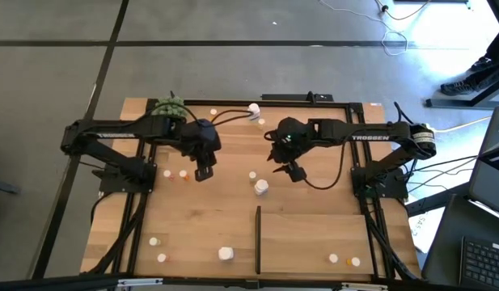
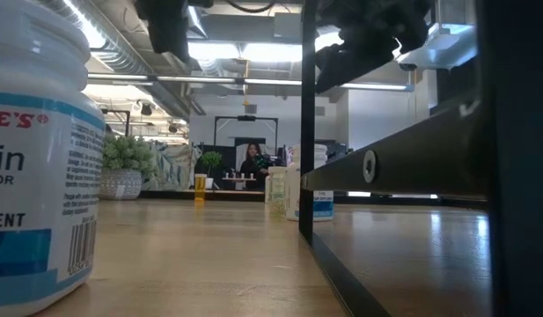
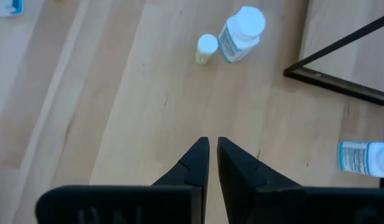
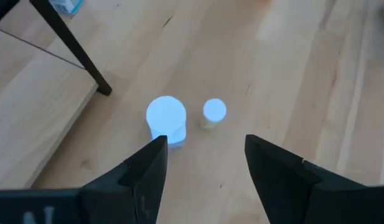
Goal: Pick and place medicine bottles onto shelf by color
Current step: Put the middle supplement bottle on the shelf
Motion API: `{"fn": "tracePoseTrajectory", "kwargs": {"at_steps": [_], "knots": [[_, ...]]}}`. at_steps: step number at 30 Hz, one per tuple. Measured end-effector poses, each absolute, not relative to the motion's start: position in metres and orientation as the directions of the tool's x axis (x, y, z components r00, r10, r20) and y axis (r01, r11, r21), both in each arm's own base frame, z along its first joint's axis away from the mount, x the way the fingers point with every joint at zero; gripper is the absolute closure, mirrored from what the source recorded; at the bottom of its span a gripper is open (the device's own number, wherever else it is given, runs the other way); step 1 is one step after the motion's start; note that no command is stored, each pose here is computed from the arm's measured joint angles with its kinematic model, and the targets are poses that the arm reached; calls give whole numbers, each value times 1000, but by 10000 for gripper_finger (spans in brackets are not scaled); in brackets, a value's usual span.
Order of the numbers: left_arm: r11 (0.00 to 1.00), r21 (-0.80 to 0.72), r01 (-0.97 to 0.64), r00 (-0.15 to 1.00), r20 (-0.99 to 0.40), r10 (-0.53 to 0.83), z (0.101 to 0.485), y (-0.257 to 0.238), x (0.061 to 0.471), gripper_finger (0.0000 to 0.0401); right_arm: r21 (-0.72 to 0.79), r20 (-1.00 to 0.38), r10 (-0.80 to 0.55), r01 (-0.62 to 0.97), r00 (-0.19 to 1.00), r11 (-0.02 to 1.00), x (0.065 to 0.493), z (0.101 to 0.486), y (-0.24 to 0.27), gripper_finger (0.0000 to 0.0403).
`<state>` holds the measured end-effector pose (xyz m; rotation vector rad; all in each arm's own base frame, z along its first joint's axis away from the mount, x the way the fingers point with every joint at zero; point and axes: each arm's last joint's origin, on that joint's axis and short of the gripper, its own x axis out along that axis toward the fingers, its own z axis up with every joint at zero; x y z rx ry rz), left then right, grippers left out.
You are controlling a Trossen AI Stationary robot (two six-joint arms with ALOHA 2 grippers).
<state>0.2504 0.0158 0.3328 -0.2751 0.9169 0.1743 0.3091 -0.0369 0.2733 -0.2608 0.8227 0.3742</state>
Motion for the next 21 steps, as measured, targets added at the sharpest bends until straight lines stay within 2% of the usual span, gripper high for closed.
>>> {"fn": "tracePoseTrajectory", "kwargs": {"at_steps": [9,15,21], "knots": [[932,-204,-298,602,-798,18,333,8,251,374,-80,-756,216,-415,618,906,309,273,-37,185],[907,-193,-375,602,-795,79,334,1,251,374,-80,-756,215,-413,618,907,309,273,-37,185],[897,-216,-385,604,-794,67,333,-9,251,374,-80,-756,215,-413,619,907,309,273,-37,185]]}}
